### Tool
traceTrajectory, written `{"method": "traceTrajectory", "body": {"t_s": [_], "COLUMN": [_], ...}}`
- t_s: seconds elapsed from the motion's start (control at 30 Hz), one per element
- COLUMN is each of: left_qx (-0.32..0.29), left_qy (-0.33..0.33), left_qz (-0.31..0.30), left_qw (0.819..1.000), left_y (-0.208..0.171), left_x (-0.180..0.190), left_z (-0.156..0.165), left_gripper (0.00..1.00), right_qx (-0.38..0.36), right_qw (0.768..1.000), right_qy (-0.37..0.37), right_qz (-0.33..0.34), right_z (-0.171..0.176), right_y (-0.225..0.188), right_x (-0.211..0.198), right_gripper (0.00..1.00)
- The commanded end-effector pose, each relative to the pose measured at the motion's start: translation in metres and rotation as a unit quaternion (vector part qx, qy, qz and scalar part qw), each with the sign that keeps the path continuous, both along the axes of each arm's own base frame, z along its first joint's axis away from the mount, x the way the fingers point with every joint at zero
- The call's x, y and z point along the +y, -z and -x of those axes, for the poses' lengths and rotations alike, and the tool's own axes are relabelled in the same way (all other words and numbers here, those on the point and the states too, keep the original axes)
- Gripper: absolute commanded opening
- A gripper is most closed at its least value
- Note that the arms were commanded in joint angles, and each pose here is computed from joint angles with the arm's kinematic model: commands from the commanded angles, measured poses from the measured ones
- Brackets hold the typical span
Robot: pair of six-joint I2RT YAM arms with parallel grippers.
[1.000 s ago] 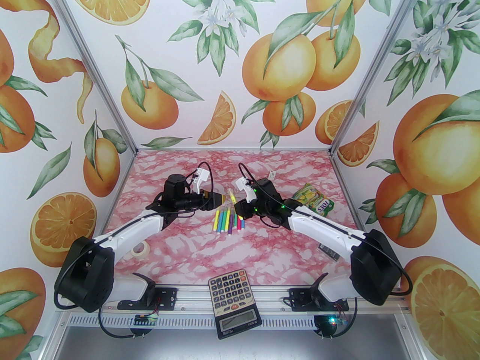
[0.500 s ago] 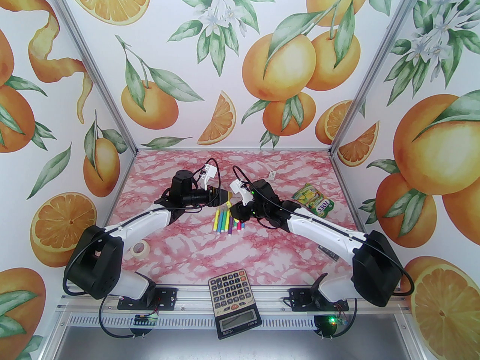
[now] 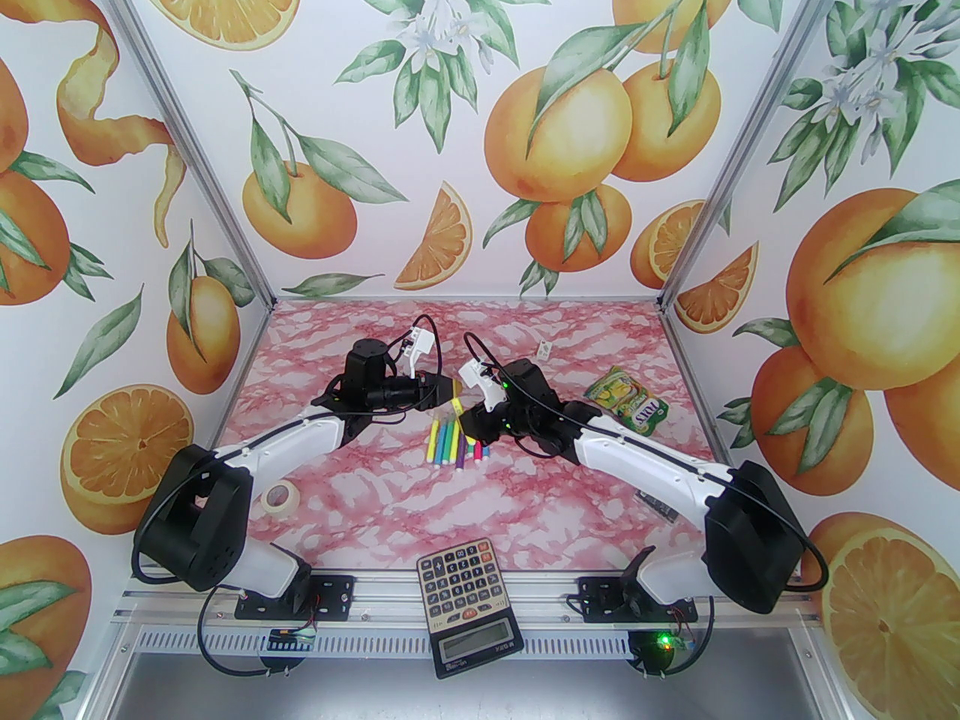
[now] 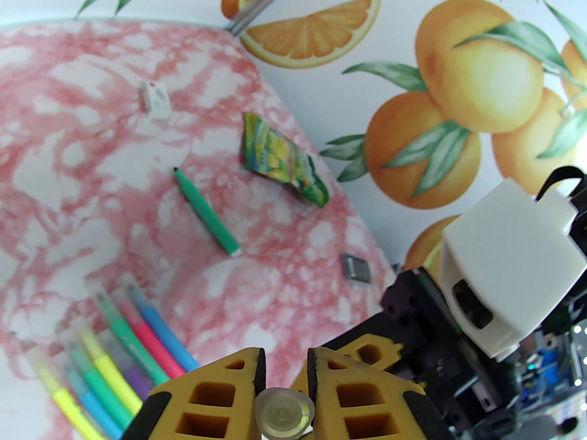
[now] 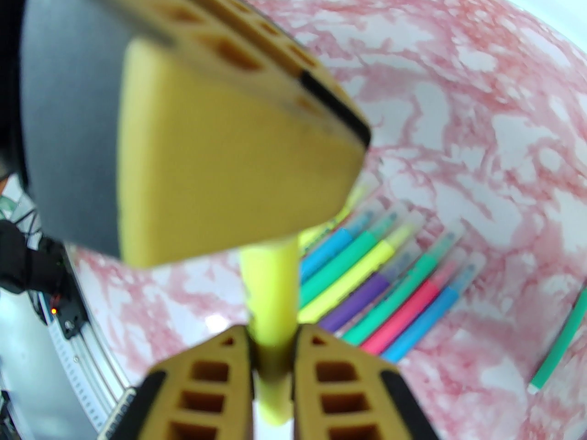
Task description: Open the pen caps
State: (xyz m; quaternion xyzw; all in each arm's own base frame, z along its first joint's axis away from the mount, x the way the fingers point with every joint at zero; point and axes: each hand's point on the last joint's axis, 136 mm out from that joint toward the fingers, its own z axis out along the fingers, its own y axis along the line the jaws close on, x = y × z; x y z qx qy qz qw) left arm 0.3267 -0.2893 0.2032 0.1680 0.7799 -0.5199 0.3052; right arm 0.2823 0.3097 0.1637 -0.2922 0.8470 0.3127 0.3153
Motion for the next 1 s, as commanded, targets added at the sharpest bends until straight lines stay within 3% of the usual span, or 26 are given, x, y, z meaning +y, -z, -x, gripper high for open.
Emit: {"method": "traceTrajectory", "body": {"t_s": [0.0, 0.13, 0.27, 0.97], "left_qx": [-0.027, -0.028, -0.028, -0.025], "left_qy": [0.017, 0.018, 0.024, 0.039], "left_qz": [0.027, 0.032, 0.042, 0.069], "left_qw": [0.999, 0.999, 0.998, 0.997], "left_y": [-0.023, -0.027, -0.033, -0.049], "left_x": [-0.009, -0.009, -0.01, -0.012], "left_z": [-0.003, -0.002, 0.0, 0.008], "left_gripper": [0.1, 0.03, 0.01, 0.0], "right_qx": [-0.024, -0.027, -0.025, -0.026], "right_qw": [1.0, 0.999, 0.999, 0.999], "right_qy": [-0.006, -0.005, -0.008, -0.014], "right_qz": [-0.014, -0.016, -0.019, -0.036], "right_z": [-0.004, -0.005, -0.007, -0.007], "right_y": [-0.015, -0.015, -0.013, -0.017], "right_x": [0.006, 0.007, 0.01, 0.015], "right_gripper": [0.21, 0.37, 0.4, 0.23]}}
